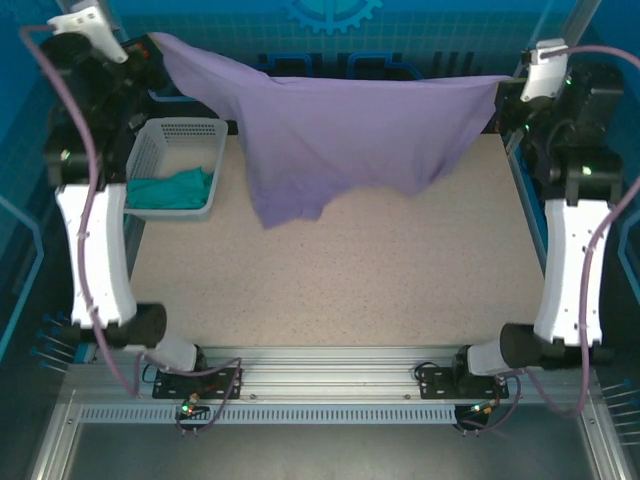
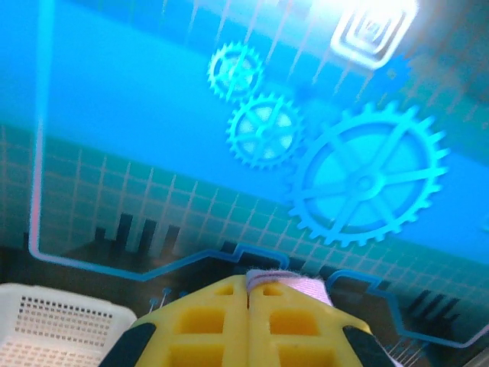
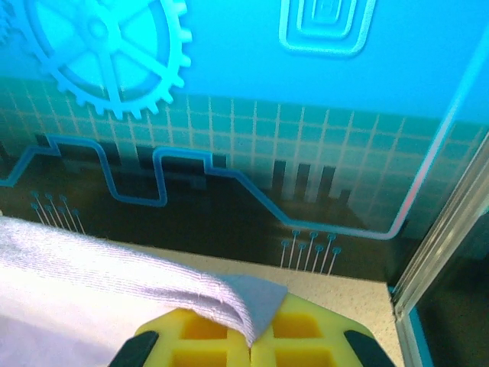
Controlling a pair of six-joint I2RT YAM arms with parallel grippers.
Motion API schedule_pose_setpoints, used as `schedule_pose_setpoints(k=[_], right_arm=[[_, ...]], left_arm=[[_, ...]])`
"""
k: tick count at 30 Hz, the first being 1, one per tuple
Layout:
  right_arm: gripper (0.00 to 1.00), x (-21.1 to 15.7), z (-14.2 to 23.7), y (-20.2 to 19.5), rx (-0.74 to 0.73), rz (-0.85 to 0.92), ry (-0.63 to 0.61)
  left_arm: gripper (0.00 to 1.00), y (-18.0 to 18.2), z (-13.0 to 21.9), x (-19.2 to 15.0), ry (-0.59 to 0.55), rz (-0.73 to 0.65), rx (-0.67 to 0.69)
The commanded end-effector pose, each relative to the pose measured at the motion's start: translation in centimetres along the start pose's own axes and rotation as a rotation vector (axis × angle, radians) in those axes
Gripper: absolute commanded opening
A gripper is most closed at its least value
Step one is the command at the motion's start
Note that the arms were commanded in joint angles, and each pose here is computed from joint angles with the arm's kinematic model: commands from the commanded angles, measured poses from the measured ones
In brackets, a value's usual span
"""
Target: Fold the inside-out t-shirt
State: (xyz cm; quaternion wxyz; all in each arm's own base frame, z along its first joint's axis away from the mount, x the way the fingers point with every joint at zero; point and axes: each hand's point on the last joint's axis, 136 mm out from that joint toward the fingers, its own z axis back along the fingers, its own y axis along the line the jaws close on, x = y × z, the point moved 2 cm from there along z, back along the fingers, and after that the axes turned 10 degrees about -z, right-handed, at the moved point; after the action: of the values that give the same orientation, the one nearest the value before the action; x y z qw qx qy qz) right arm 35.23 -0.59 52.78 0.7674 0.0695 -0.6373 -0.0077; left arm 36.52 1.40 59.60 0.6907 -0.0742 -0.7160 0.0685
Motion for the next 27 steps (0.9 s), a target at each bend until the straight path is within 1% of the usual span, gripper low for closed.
schedule_pose_setpoints(k=[1,6,9,12,14,17,19,21,24,27], right_arm=[[0.0,2.8,6.1,0.4,-0.03,0.04,-0.146],[0.0,4.7,14.5,1.6,-0.075,0.084,-0.302],[0.0,5.9,19.0,2.1,-0.114,0.116,-0.393],[0.0,7.1,22.1,2.4,-0.15,0.146,-0.46],[0.0,7.6,22.8,2.4,-0.164,0.162,-0.476],[0.0,8.0,22.3,2.3,-0.167,0.176,-0.467],[0.0,8.0,21.0,2.0,-0.173,0.186,-0.445],[0.0,7.8,19.0,1.5,-0.181,0.197,-0.412],[0.0,7.0,14.8,0.6,-0.18,0.215,-0.352],[0.0,5.1,9.3,-0.2,-0.142,0.214,-0.285]], left_arm=[[0.0,-1.6,7.4,6.0,-0.245,-0.006,-0.039],[0.0,-3.3,16.9,9.9,-0.422,-0.024,-0.084],[0.0,-4.1,21.3,12.0,-0.513,-0.035,-0.11],[0.0,-4.6,23.6,13.6,-0.573,-0.046,-0.119],[0.0,-4.6,23.6,14.3,-0.59,-0.056,-0.111],[0.0,-4.6,21.2,14.6,-0.571,-0.058,-0.114],[0.0,-4.5,18.0,14.1,-0.522,-0.054,-0.12],[0.0,-4.2,14.2,13.0,-0.462,-0.046,-0.123],[0.0,-3.3,7.3,10.1,-0.349,-0.033,-0.111],[0.0,-2.1,-0.2,5.4,-0.236,-0.021,-0.095]])
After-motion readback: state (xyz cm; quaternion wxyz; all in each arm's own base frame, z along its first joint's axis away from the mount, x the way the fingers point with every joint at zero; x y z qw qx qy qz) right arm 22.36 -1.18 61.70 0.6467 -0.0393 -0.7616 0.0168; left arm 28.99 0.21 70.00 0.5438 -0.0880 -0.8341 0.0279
